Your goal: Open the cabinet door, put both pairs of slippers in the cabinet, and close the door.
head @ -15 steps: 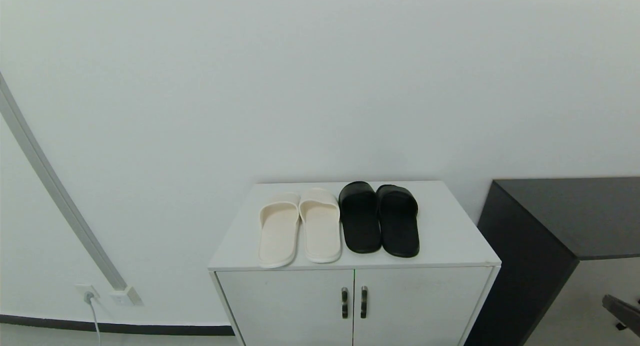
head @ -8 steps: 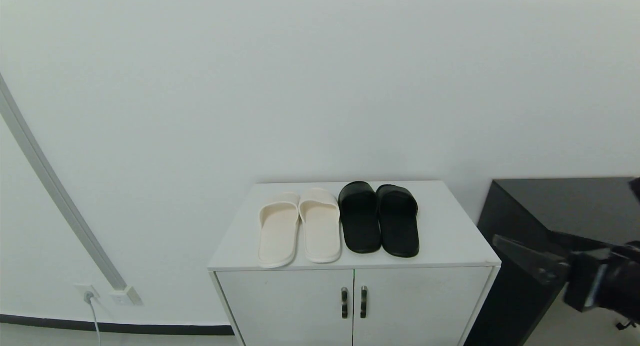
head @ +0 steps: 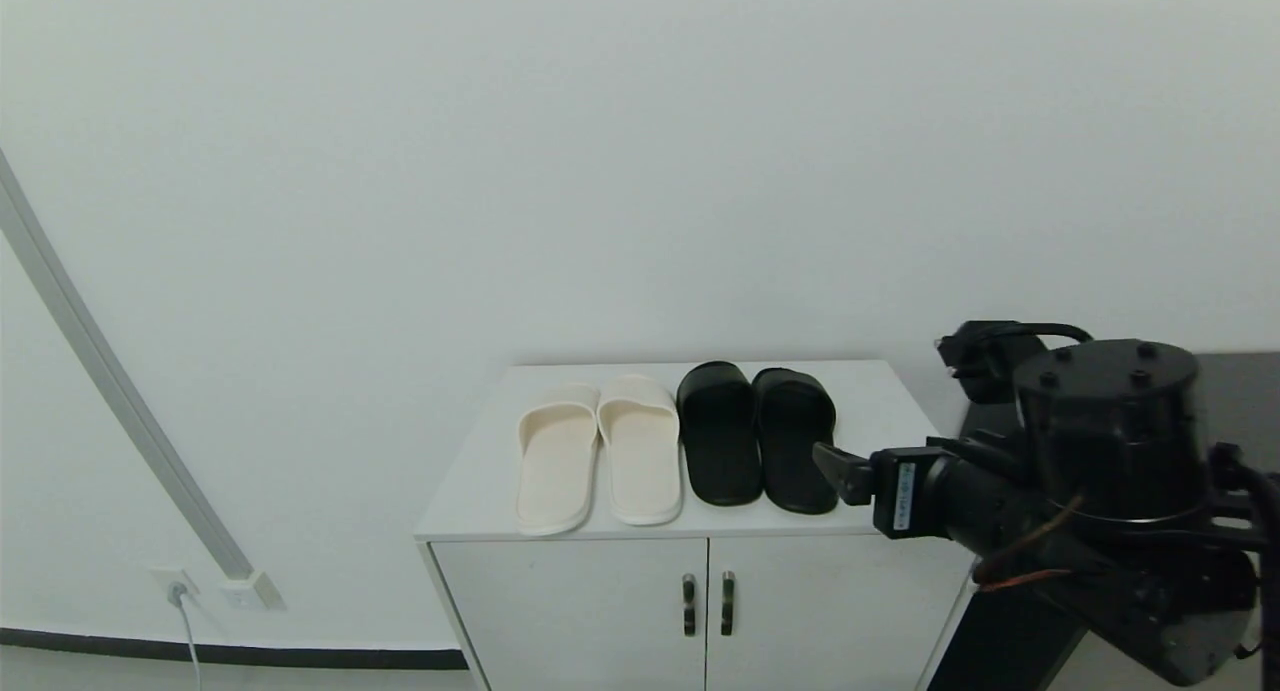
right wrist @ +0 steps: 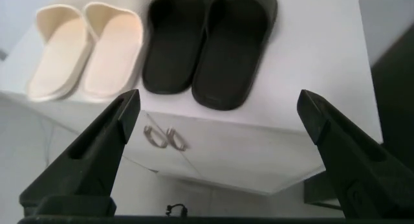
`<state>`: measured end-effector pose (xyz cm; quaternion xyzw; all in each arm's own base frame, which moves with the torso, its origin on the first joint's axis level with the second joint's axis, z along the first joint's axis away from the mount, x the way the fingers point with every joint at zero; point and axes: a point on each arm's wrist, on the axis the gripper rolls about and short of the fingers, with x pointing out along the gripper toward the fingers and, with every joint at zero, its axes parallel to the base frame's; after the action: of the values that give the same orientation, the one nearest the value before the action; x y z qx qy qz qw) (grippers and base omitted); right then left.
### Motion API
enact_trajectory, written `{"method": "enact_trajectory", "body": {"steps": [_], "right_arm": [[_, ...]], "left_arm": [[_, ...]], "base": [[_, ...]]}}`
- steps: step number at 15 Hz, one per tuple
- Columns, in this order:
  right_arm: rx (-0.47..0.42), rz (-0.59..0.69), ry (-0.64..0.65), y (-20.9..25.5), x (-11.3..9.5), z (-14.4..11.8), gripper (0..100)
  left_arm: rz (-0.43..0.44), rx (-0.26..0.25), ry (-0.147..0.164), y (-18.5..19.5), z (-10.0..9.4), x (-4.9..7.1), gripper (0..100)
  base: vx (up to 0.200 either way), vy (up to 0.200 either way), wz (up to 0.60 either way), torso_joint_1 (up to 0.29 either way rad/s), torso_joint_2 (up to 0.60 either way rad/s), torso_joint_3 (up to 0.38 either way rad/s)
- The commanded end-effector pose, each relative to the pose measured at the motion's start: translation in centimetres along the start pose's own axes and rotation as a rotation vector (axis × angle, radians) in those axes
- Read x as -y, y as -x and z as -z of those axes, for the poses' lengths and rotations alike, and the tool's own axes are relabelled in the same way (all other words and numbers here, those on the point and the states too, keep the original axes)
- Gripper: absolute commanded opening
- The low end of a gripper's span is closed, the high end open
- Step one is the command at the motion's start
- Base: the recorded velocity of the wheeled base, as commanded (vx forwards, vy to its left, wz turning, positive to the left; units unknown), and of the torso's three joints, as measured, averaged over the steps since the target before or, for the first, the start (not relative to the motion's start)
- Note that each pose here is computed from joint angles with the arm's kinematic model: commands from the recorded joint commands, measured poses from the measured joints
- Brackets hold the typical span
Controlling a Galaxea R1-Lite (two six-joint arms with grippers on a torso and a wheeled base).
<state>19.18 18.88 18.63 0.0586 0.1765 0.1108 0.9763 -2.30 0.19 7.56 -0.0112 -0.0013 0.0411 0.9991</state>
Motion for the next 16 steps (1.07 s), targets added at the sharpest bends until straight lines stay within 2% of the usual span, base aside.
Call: {"method": "enact_trajectory", "body": {"steps": [1,4,7,10,11,16], "right_arm": [[-0.041,0.044,0.029,-3.8,-1.9,1.3,100],[-0.053,0.058,0.038,-7.3,-3.5,2.3,100],[-0.025,0.099,0.027,-10.7,-4.3,2.5,100],[-0.026,0.133,0.035,-13.2,-4.1,2.8,100],[0.001,0.159,0.028,-15.6,-3.5,2.8,100],[0.024,0.172,0.055,-19.2,-3.6,3.8,100]], "left_arm": [[-0.001,-0.002,0.001,0.0,0.0,0.0,0],[-0.001,-0.002,0.001,0.0,0.0,0.0,0],[-0.001,-0.002,0.001,0.0,0.0,0.0,0],[-0.001,-0.002,0.001,0.0,0.0,0.0,0],[-0.001,-0.002,0.001,0.0,0.0,0.0,0],[-0.001,-0.002,0.002,0.0,0.0,0.0,0]], "base": [[0.000,0.000,0.00,0.000,0.00,0.000],[0.000,0.000,0.00,0.000,0.00,0.000],[0.000,0.000,0.00,0.000,0.00,0.000],[0.000,0.000,0.00,0.000,0.00,0.000],[0.000,0.000,0.00,0.000,0.00,0.000],[0.000,0.000,0.00,0.000,0.00,0.000]]}}
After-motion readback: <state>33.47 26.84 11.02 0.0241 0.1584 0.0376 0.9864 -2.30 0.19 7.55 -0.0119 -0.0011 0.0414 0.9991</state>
